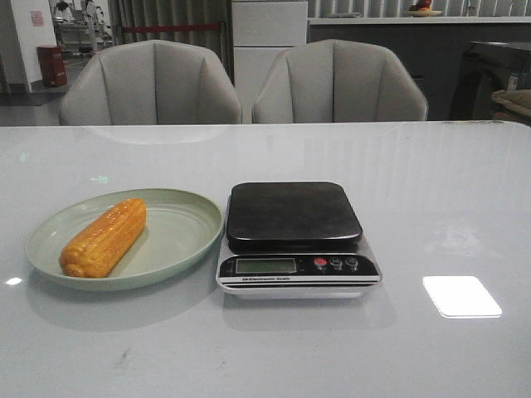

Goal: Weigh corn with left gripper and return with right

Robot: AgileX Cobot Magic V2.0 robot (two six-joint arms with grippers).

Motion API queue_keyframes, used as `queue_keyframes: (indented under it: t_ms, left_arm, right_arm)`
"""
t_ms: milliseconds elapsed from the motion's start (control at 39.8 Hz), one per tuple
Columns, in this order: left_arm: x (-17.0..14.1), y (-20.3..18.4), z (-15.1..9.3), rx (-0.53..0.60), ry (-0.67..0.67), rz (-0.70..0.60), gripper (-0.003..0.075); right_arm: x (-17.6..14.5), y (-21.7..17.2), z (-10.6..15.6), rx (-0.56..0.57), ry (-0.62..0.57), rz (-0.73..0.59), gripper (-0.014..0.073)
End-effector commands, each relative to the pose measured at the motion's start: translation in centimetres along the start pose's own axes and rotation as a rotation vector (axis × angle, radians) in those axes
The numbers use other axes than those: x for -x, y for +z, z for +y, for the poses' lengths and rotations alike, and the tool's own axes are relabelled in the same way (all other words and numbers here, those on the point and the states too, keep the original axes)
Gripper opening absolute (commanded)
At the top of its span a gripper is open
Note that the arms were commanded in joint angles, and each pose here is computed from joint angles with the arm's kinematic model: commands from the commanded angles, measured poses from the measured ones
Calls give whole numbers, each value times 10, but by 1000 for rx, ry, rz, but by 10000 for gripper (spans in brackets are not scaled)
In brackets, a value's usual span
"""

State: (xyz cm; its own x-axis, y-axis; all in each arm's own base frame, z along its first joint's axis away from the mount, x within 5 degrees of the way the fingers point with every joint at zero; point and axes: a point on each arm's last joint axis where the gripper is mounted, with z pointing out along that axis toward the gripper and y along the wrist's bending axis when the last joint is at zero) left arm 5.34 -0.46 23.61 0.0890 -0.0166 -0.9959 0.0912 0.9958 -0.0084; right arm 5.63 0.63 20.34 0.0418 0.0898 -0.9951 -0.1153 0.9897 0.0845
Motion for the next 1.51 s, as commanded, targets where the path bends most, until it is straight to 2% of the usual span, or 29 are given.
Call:
queue_keyframes:
  t_ms: [0,126,252,453,780,855,1057,1107,1283,1384,1484]
  left_arm:
    - [36,4,0,5,-3,-17,113]
    - [60,12,0,8,-41,72,113]
    - [64,20,-1,5,-84,169,113]
    - [57,27,-1,6,-91,216,113]
    - [59,30,-2,3,-112,218,120]
    - [60,32,-2,4,-112,229,155]
    - [58,44,-3,-6,-111,289,396]
    - [56,46,-5,-25,-105,305,435]
    - [51,58,-15,-114,-46,369,486]
    - [51,71,-22,-154,-48,417,531]
    - [54,89,-29,-181,-66,468,545]
  right_arm:
    - [5,-2,0,1,-19,-95,167]
    - [5,-2,0,1,-19,-95,167]
    - [5,-2,0,1,-19,-95,167]
    - [5,-2,0,1,-19,-95,167]
    - [5,-2,0,1,-19,-95,167]
    - [5,-2,0,1,-19,-95,167]
    - [5,-2,0,1,-19,-95,167]
    - [5,-2,0,1,-19,-95,167]
    - [5,-2,0,1,-19,-95,167]
    - [5,-2,0,1,-19,-95,167]
    - [5,-2,0,1,-19,-95,167]
